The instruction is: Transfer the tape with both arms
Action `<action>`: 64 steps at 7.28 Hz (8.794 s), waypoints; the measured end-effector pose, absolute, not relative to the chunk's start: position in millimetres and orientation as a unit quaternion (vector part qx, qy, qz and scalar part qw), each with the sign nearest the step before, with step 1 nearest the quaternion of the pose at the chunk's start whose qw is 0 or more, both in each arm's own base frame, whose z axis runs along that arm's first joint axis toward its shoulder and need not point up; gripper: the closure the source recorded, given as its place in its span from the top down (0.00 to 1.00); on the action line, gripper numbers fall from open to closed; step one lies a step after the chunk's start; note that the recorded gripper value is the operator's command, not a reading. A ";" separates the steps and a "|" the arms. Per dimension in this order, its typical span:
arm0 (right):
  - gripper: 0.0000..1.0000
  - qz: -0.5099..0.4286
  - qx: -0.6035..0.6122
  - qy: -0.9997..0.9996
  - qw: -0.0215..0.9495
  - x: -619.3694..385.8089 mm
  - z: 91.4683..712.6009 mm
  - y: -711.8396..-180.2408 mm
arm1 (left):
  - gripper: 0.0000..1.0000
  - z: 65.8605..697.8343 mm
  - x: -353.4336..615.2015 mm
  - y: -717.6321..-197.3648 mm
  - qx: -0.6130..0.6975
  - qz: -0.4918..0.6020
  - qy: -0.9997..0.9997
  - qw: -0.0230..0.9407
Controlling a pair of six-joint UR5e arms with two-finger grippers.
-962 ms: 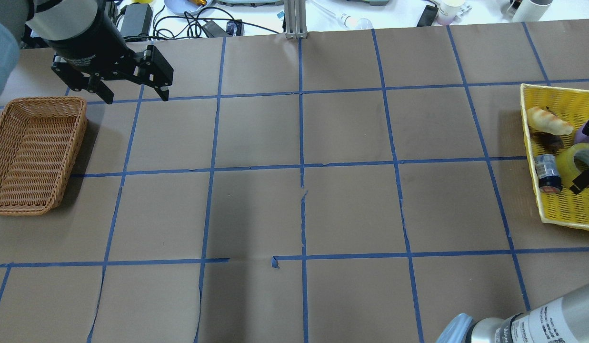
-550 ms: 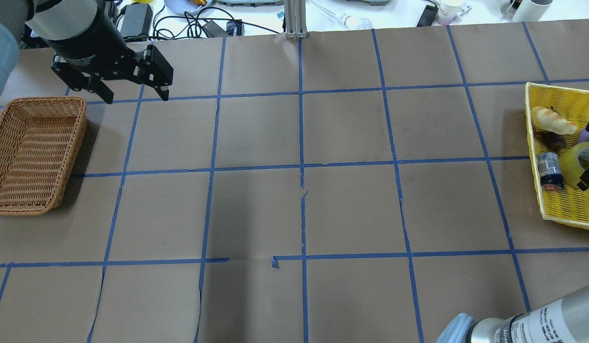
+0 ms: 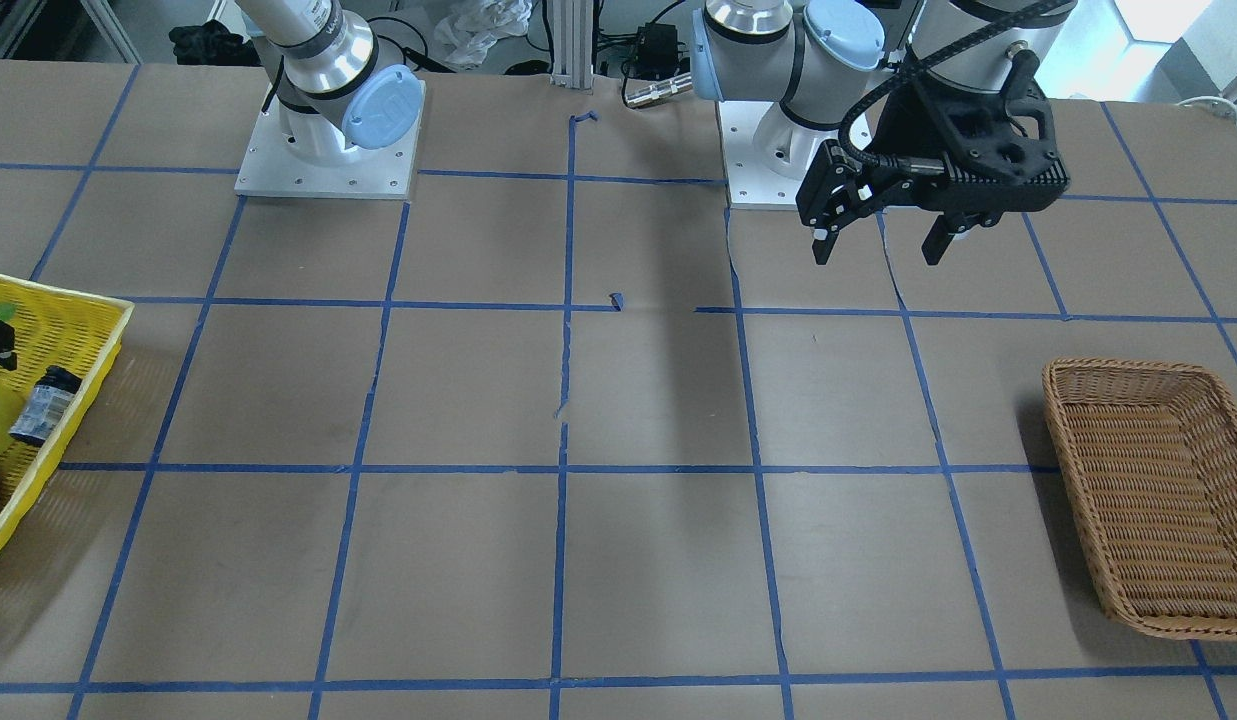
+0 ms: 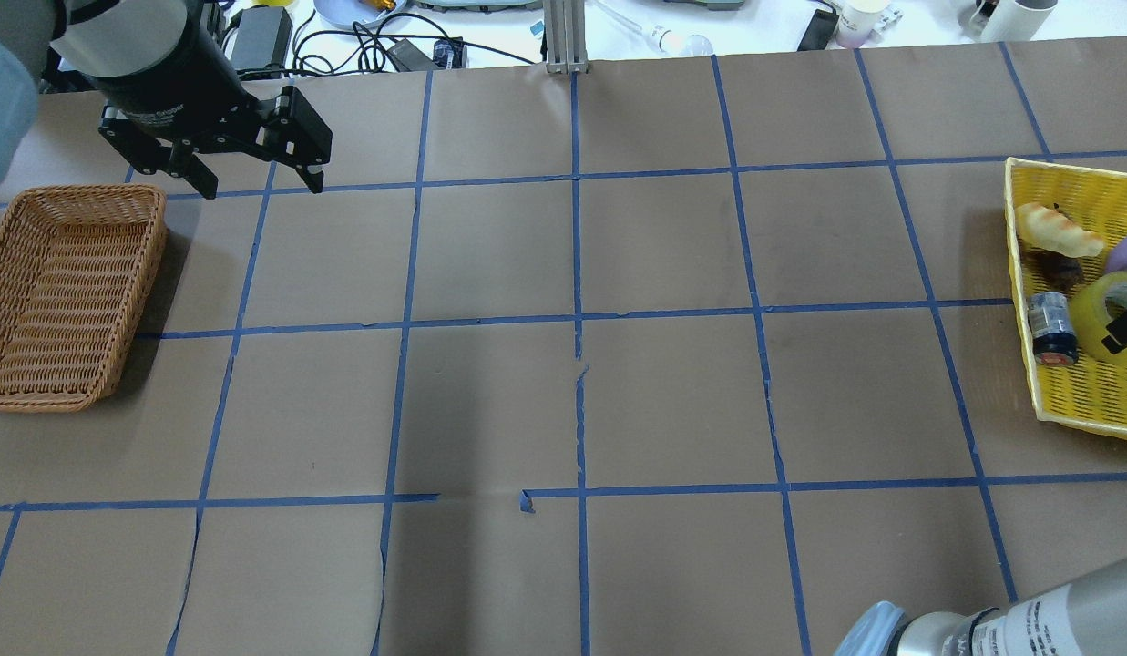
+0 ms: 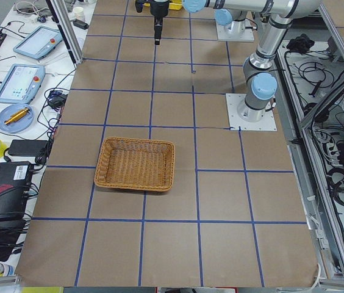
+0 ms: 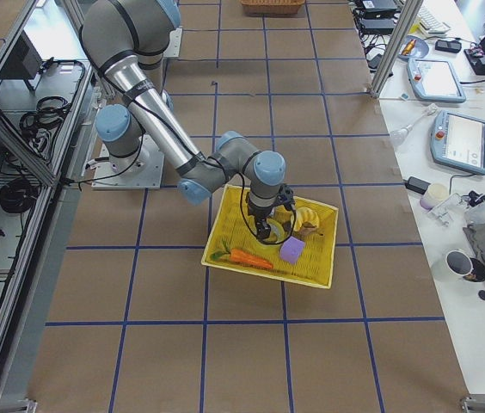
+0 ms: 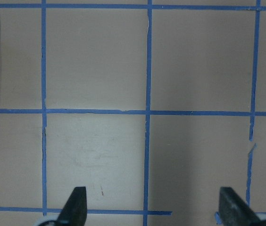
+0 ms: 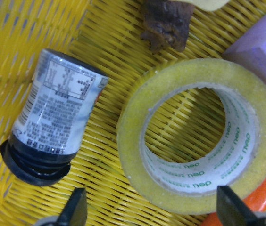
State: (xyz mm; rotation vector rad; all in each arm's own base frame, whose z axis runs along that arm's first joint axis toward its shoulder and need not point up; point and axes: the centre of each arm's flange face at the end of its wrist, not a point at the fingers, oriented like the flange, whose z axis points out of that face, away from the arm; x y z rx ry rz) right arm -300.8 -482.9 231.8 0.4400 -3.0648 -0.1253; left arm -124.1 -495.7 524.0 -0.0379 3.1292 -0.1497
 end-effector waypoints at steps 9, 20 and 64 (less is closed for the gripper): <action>0.00 -0.012 0.172 -0.985 0.007 -306.1 202.0 -497.8 | 1.00 522.0 -123.0 -496.6 -0.012 -0.046 0.999 0.005; 0.00 0.042 -0.013 -0.999 -0.002 188.0 320.2 -584.9 | 1.00 526.3 -120.3 -495.8 -0.015 -0.052 0.999 0.007; 1.00 -0.032 -0.066 -0.996 -0.060 120.8 434.0 -545.1 | 0.06 286.0 370.3 -594.2 0.202 -0.063 0.977 0.001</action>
